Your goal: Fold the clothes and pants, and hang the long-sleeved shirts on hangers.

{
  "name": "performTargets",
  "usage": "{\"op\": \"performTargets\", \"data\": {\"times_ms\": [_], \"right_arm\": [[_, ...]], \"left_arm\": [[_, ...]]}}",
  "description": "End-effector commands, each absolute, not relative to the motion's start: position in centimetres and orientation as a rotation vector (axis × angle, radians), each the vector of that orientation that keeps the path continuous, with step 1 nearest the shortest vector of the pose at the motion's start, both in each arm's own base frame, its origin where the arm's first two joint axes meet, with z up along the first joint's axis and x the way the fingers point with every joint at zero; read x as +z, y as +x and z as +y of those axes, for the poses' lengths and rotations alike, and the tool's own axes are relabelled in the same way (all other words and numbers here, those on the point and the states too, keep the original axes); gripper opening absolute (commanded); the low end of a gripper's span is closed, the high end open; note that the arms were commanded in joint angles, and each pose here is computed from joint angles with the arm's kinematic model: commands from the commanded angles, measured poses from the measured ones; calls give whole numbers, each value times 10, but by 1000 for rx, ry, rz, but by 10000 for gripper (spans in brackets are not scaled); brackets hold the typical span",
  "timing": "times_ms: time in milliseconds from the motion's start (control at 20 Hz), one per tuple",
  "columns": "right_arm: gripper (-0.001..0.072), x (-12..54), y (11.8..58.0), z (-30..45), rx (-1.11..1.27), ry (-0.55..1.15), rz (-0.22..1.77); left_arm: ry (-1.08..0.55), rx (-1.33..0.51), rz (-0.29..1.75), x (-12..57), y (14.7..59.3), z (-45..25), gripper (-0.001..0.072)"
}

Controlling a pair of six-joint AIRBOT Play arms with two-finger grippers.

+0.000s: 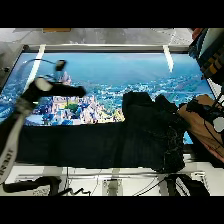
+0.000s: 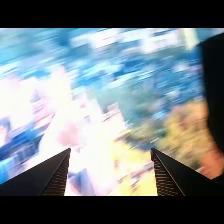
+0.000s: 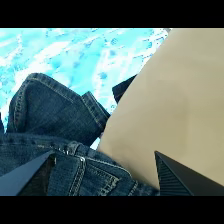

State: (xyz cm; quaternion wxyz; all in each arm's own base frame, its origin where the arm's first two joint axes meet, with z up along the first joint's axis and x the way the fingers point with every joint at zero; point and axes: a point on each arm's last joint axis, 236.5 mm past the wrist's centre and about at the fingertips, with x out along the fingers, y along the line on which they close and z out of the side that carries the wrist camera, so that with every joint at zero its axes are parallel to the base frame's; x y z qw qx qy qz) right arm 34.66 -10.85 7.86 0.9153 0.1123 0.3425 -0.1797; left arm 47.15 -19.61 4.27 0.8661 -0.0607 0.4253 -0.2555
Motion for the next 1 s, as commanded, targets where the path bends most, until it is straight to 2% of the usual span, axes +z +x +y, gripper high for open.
{"op": "performTargets", "data": {"times_ms": [0,250,350,750,850,950], "right_arm": [[676,76,351,-108,-371,255,701],[676,70,345,-108,-373,251,736],[676,67,343,-107,-375,253,752],[676,67,343,-104,-368,272,752],[676,67,344,-103,-366,277,751],[676,67,344,-103,-366,278,751]], "left_arm": [[-202,-636,814,26,474,-315,541],[-241,-687,876,-17,491,-387,542],[-305,-655,923,-35,499,-394,542],[-297,-658,1038,-90,488,-406,539],[-332,-658,1035,-94,486,-415,480],[-347,-649,996,-94,491,-423,480]]}}
